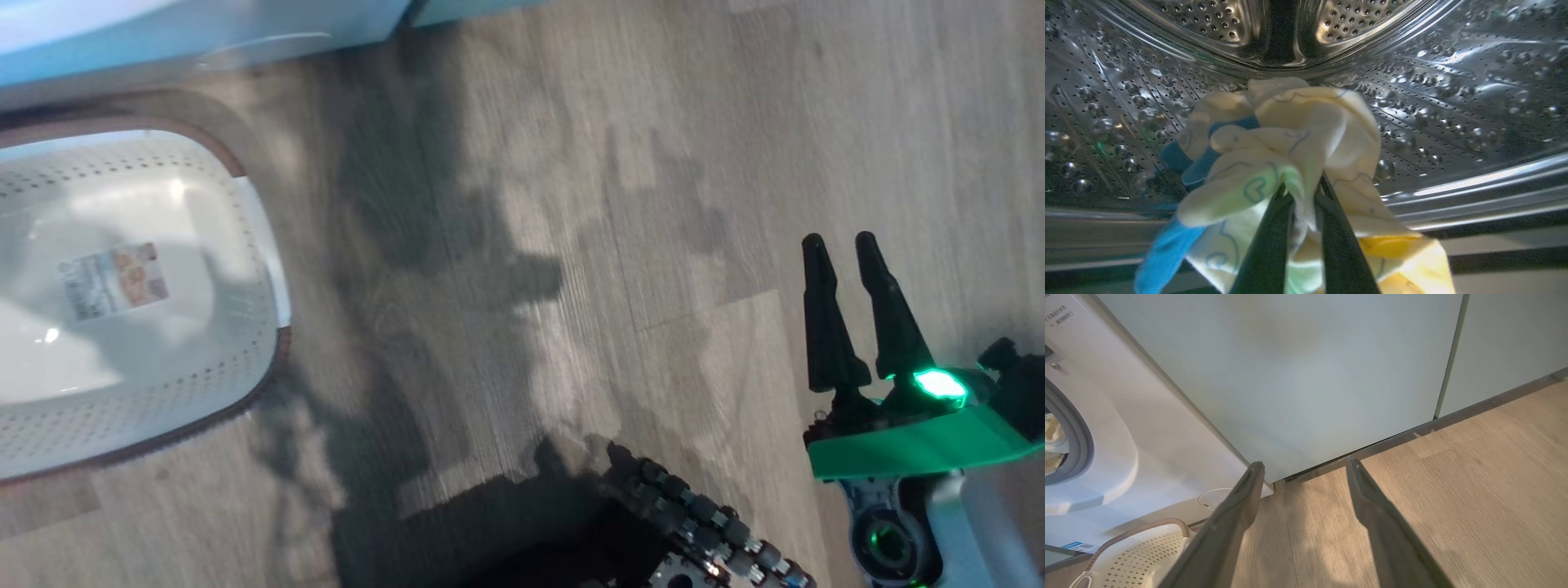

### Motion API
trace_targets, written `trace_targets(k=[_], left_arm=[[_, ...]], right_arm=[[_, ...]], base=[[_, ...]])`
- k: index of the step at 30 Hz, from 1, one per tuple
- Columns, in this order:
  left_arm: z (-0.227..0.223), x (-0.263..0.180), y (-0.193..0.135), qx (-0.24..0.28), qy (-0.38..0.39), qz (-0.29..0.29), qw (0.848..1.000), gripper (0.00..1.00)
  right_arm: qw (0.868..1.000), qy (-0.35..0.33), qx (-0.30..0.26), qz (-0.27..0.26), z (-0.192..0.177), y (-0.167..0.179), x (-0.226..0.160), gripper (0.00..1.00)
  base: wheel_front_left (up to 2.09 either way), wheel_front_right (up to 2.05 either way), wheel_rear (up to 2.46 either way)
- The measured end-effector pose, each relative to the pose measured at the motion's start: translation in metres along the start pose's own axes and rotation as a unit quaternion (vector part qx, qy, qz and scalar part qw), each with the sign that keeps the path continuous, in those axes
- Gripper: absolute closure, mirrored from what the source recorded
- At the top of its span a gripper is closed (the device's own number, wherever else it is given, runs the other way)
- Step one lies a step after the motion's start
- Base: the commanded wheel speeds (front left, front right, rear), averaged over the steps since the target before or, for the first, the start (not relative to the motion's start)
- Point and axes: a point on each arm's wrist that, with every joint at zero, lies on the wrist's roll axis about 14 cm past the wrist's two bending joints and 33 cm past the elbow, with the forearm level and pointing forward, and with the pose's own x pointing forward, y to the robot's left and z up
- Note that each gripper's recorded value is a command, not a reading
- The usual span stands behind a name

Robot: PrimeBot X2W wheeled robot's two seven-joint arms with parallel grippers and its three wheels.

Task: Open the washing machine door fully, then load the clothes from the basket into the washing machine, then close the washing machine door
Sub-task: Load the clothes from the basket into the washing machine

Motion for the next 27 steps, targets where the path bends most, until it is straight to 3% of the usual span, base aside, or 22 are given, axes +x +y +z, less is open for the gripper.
trace_targets(k=[4, 8, 14, 24, 25, 26, 27], left_arm=[[-0.004, 0.014, 0.005, 0.003, -0.016, 0.01, 1.0, 1.0], [0.018, 0.022, 0.009, 0.01, -0.089, 0.023, 0.996, 1.0], [0.083, 0.011, 0.016, 0.056, -0.252, 0.05, 0.965, 1.0], [0.036, 0.037, 0.032, 0.035, -0.166, 0.058, 0.984, 1.0], [0.03, 0.04, 0.033, 0.027, -0.149, 0.057, 0.987, 0.79], [0.022, 0.042, 0.032, 0.022, -0.128, 0.054, 0.99, 0.51], [0.017, 0.044, 0.03, 0.024, -0.116, 0.052, 0.992, 0.08]], right_arm=[[1.0, 0.006, -0.002, -0.009, -0.003, -0.005, -0.001, 0.0], [1.0, 0.008, -0.008, -0.012, -0.003, -0.006, 0.002, 0.0], [1.0, 0.014, -0.011, -0.016, -0.008, -0.009, 0.003, 0.0], [1.0, 0.019, -0.008, -0.01, -0.013, -0.006, 0.008, 0.0], [1.0, 0.018, -0.008, -0.008, -0.013, -0.005, 0.01, 0.0], [1.0, 0.017, -0.009, -0.006, -0.012, -0.004, 0.012, 0.0], [1.0, 0.015, -0.009, -0.004, -0.011, -0.003, 0.013, 0.0]], base=[[0.0, 0.0, 0.0], [0.0, 0.0, 0.0], [0.0, 0.0, 0.0], [0.0, 0.0, 0.0], [0.0, 0.0, 0.0], [0.0, 0.0, 0.0], [0.0, 0.0, 0.0]])
